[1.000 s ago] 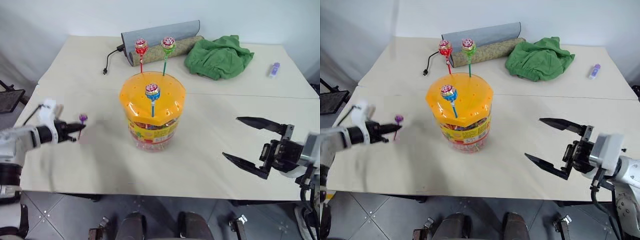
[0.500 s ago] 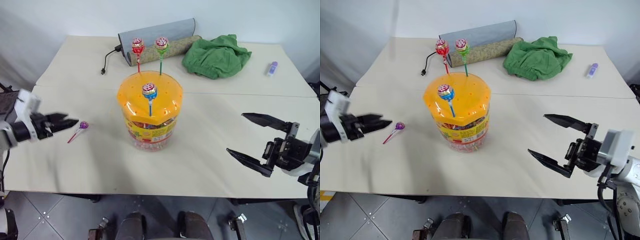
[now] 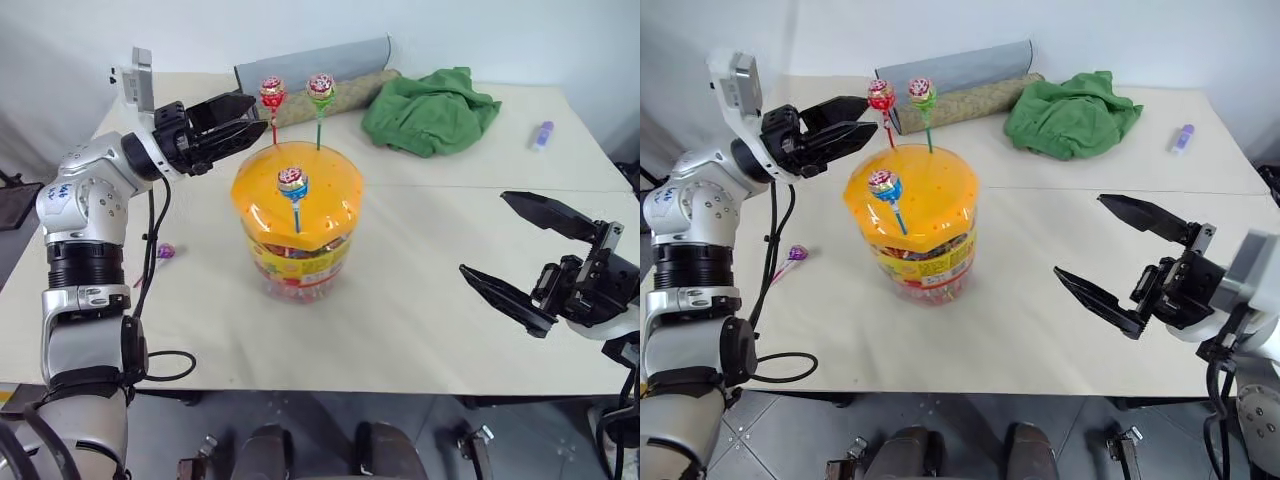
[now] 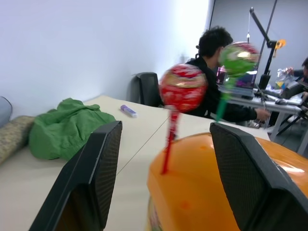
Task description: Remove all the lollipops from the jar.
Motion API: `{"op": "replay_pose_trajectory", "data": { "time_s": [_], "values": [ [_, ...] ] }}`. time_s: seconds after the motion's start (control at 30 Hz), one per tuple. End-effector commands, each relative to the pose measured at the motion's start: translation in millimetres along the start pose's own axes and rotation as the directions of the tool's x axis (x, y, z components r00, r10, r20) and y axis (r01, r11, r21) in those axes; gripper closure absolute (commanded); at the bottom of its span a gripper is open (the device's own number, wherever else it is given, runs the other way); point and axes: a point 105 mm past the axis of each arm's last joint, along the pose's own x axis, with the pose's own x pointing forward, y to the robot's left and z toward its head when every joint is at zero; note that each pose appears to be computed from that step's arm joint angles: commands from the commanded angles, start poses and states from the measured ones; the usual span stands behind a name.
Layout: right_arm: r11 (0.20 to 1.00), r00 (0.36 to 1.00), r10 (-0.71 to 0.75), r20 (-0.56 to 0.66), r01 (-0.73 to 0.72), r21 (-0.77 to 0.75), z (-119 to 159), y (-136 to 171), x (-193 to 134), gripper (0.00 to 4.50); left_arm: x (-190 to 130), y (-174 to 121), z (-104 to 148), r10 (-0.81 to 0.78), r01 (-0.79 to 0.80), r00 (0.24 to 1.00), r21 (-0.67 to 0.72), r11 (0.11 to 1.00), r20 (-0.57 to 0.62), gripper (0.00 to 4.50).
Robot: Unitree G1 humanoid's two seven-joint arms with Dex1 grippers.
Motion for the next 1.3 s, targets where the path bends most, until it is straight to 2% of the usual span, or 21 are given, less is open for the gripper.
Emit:
{"op": "replay_pose_trajectory", "data": {
  "time_s": [0.03, 0.2, 0.33, 0.5, 0.63, 0.73, 0.83, 1.13, 1.3],
  "values": [
    [1.000, 0.999, -0.007, 0.038, 0.008, -0.027, 11.7, 4.6, 3.6, 0.00, 0.5, -3.1, 9.4, -0.042, 0.043, 0.999, 0.009, 0.999, -0.010, 1.81],
    [0.999, 0.999, -0.023, 0.041, 0.024, -0.035, 13.5, 5.0, 5.9, 0.00, 3.4, -3.3, 6.9, -0.078, 0.078, 0.997, -0.001, 0.997, -0.014, 3.17],
    [0.999, 0.999, -0.031, 0.040, 0.032, -0.039, 13.0, 5.6, 6.9, 0.00, 9.4, -1.7, 6.1, -0.094, 0.094, 0.996, 0.000, 0.996, -0.005, 4.47],
    [0.999, 0.999, -0.030, 0.042, 0.032, -0.041, 12.3, 6.3, 8.1, 0.00, 15.8, -6.7, 6.9, -0.139, 0.139, 0.990, 0.006, 0.990, -0.003, 4.47],
    [0.999, 0.999, -0.029, 0.040, 0.030, -0.042, 10.2, 6.0, 8.5, 0.00, 17.3, -4.6, 5.5, -0.098, 0.098, 0.995, -0.027, 0.995, -0.021, 4.47],
    [0.999, 0.999, -0.025, 0.039, 0.026, -0.042, 9.7, 6.2, 8.9, 0.00, 21.0, -9.4, 7.4, -0.111, 0.111, 0.994, -0.008, 0.994, -0.024, 3.87],
    [0.999, 0.999, -0.018, 0.041, 0.020, -0.041, 9.7, 6.1, 10.7, 0.00, 24.8, -15.9, 8.6, -0.150, 0.150, 0.989, 0.011, 0.989, -0.019, 3.04],
    [0.999, 0.999, -0.008, 0.051, 0.010, -0.044, 11.2, 4.9, 16.1, 0.00, 35.6, -7.9, 4.7, -0.097, 0.097, 0.995, 0.023, 0.995, -0.012, 3.04],
    [0.999, 0.999, -0.008, 0.047, 0.010, -0.039, 11.5, 6.6, 15.7, 0.00, 17.5, -17.0, 1.9, -0.162, 0.162, 0.985, -0.014, 0.987, -0.062, 3.04]
  ]
}}
